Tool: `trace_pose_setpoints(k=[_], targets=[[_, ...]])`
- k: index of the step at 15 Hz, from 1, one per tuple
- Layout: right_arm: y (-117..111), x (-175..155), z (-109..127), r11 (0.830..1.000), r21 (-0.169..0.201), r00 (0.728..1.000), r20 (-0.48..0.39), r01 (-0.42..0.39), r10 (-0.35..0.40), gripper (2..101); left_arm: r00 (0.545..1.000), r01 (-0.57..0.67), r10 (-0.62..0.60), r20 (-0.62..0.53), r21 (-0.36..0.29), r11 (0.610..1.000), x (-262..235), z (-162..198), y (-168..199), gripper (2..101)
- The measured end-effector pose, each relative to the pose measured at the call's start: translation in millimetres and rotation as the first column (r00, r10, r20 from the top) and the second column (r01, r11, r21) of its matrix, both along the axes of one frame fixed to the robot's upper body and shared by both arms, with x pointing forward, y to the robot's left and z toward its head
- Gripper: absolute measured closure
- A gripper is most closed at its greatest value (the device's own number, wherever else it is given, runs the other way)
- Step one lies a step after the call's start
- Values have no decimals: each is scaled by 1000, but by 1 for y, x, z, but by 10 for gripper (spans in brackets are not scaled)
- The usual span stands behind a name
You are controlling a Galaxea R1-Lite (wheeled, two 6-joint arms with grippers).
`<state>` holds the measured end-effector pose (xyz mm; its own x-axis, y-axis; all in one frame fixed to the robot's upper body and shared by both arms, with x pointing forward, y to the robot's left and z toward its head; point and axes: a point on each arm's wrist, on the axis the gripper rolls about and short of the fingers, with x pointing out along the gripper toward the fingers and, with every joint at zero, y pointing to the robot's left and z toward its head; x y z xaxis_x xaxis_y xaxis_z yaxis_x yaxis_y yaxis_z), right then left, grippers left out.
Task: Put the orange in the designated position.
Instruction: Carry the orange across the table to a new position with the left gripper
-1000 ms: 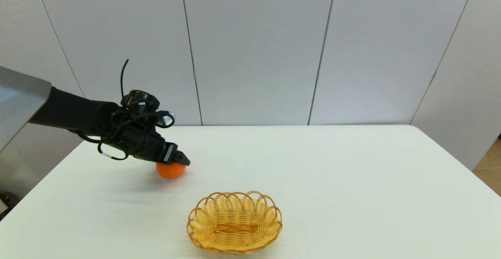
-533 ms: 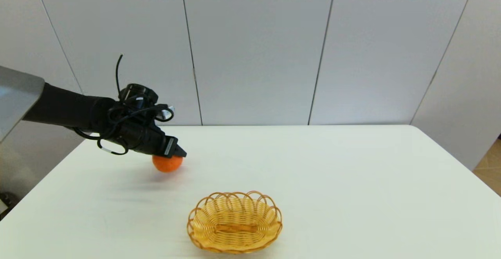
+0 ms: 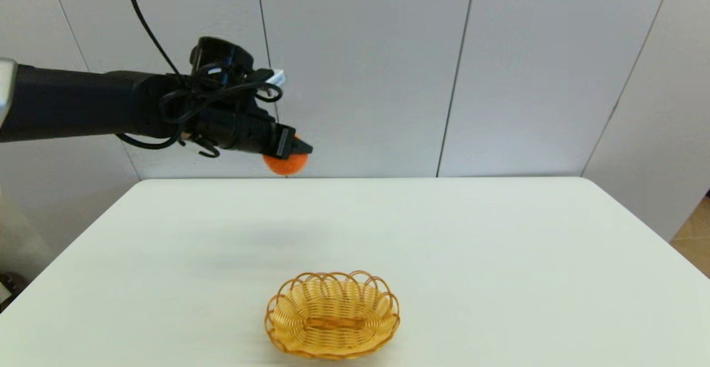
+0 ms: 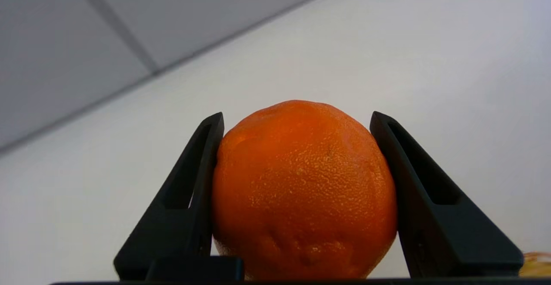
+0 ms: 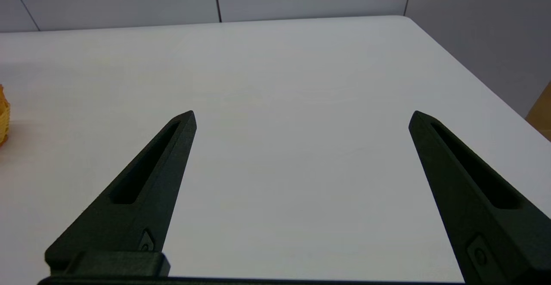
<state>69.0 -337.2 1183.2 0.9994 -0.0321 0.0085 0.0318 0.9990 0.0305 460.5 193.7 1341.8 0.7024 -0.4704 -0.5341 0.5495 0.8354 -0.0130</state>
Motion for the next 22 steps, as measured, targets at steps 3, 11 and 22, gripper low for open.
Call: trace_pose_setpoints(k=[3, 11, 22], targets=[[0, 0, 0, 1000, 0, 1000, 0, 0, 0, 43, 992, 100, -93, 90, -72, 992, -12, 30, -46, 384], [0, 0, 0, 1000, 0, 1000, 0, 0, 0, 43, 948, 315, -300, 106, -174, 933, -55, 39, -149, 385], [0, 0, 0, 1000, 0, 1000, 0, 0, 0, 43, 975, 224, -223, 20, -104, 969, -60, 20, -156, 387]])
